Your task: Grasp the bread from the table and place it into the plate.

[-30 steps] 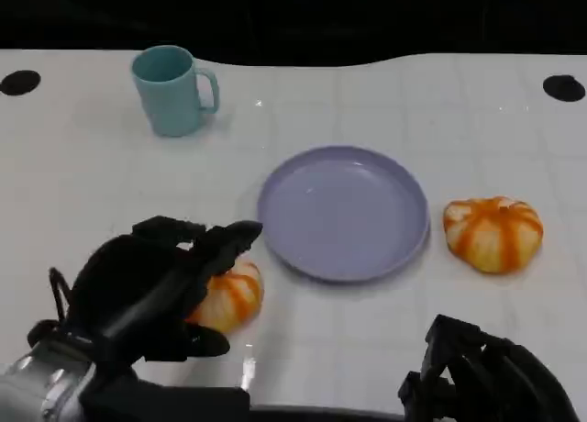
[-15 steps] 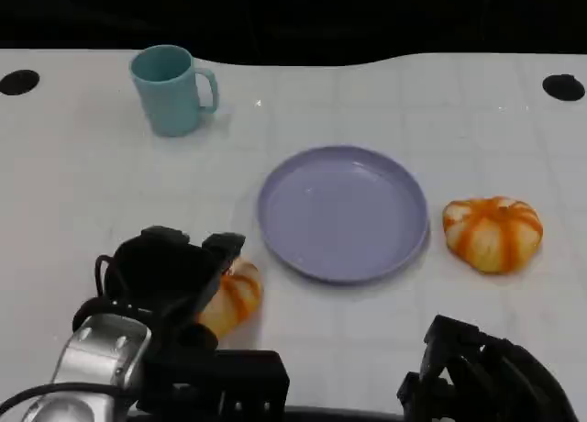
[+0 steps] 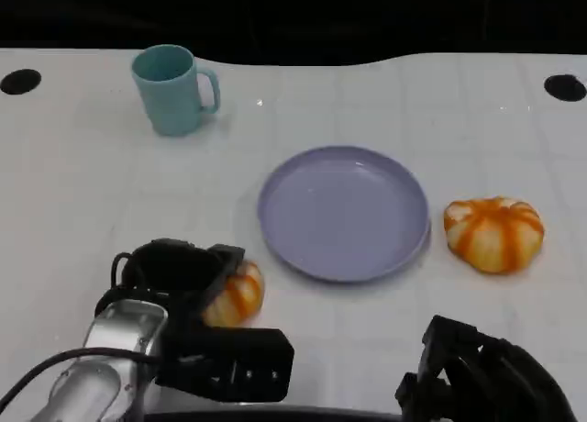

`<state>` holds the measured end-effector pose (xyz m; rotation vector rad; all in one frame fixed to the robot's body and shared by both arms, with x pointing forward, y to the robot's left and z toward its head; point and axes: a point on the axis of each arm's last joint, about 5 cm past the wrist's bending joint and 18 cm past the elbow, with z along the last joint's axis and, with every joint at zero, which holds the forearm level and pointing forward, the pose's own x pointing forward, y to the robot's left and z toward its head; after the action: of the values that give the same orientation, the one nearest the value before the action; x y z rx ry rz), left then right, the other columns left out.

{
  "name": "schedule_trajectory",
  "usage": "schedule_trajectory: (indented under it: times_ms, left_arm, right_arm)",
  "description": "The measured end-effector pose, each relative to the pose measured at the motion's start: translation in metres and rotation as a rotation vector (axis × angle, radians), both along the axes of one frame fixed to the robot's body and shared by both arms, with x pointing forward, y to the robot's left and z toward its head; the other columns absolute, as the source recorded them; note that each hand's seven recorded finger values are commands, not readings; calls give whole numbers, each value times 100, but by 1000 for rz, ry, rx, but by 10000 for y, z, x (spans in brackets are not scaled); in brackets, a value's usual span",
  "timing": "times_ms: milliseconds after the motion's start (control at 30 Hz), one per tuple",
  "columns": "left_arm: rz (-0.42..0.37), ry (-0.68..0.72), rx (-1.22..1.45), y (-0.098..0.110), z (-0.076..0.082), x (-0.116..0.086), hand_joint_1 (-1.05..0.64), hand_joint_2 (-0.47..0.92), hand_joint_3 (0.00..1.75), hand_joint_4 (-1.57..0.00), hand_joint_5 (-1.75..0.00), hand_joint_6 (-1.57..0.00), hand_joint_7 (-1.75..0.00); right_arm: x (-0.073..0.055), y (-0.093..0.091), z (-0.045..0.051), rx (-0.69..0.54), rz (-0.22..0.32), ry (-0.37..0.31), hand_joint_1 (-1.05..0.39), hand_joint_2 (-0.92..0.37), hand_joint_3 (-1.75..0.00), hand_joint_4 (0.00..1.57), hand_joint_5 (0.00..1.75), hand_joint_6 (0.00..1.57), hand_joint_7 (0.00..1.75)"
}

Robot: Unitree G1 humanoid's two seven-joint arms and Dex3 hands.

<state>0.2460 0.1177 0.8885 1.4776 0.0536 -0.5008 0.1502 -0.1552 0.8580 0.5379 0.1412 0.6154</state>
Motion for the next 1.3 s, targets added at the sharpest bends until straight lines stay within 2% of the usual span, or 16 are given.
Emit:
schedule_trajectory:
  times_ms: [100, 133, 167, 200, 300, 400, 433, 533, 600, 733, 767, 800, 867, 933, 1100, 1300]
  left_arm:
    - [11, 4, -17, -4, -29, 40, -46, 88, 0, -62, -26, -48, -4]
    - [13, -2, -18, -10, -39, 54, -43, 89, 0, -62, -49, -56, -3]
    - [15, -14, -18, -17, -54, 65, -36, 91, 1, -62, -92, -70, -4]
    - [16, -33, -20, -19, -73, 73, -33, 91, 1, -62, -113, -78, -5]
    - [6, -110, -40, -11, -151, 67, -33, 92, 5, -75, -148, -103, -13]
    - [-15, -182, -74, 19, -237, 52, -35, 92, 13, -74, -167, -113, -18]
    - [-24, -201, -80, 29, -259, 49, -35, 92, 20, -73, -171, -111, -28]
    - [-47, -243, -76, 51, -307, 47, -31, 92, 31, -76, -174, -73, -121]
    - [-55, -270, -76, 56, -333, 44, -29, 92, 34, -78, -175, -60, -153]
    - [-61, -309, -87, 76, -384, 25, -27, 92, 31, -76, -175, -52, -168]
    - [-65, -324, -94, 77, -397, 17, -27, 92, 26, -76, -175, -56, -139]
    - [-68, -343, -102, 79, -413, 9, -27, 92, 25, -75, -175, -55, -138]
    - [-71, -376, -118, 89, -449, -14, -26, 92, 23, -74, -175, -48, -164]
    - [-72, -394, -128, 96, -470, -30, -26, 92, 21, -72, -175, -47, -172]
    - [-65, -409, -143, 115, -476, -51, -23, 91, 13, -71, -175, -49, -175]
    - [-37, -430, -197, 168, -439, -122, -18, 92, 21, -71, -175, -50, -175]
  right_arm:
    - [0, 0, 1, 0, 0, 0, -72, -92, -24, 86, 160, 76, 133]
    - [-1, 0, 2, 0, 0, -1, -71, -92, -24, 86, 160, 76, 133]
    - [0, 1, 3, 0, 0, -1, -71, -92, -24, 86, 160, 76, 133]
    - [0, 1, 5, 0, 0, -3, -71, -92, -24, 86, 161, 76, 134]
    - [-10, -1, 9, 0, -3, -3, -72, -92, -24, 86, 161, 76, 134]
    - [-14, -2, 11, -1, -6, -2, -72, -92, -24, 86, 161, 76, 134]
    - [-14, -2, 14, -1, -8, -3, -72, -92, -24, 86, 161, 76, 135]
    - [-12, -1, 21, -2, -8, -6, -72, -92, -24, 85, 161, 76, 135]
    - [-12, -1, 21, -2, -8, -6, -73, -92, -24, 85, 161, 76, 135]
    - [-14, -5, 21, -4, -8, -5, -72, -92, -24, 85, 161, 76, 136]
    - [-15, -7, 20, -4, -8, -5, -72, -92, -24, 85, 161, 75, 136]
    - [-16, -9, 20, -5, -7, -4, -71, -92, -24, 85, 161, 75, 136]
    - [-18, -10, 18, -4, -5, 1, -71, -92, -24, 85, 161, 75, 136]
    - [-21, -10, 18, -4, -5, 5, -71, -92, -25, 85, 161, 75, 136]
    - [-23, -12, 19, -5, -5, 5, -71, -92, -25, 85, 162, 74, 139]
    - [-24, -18, 17, -6, -6, 8, -71, -92, -26, 85, 163, 74, 139]
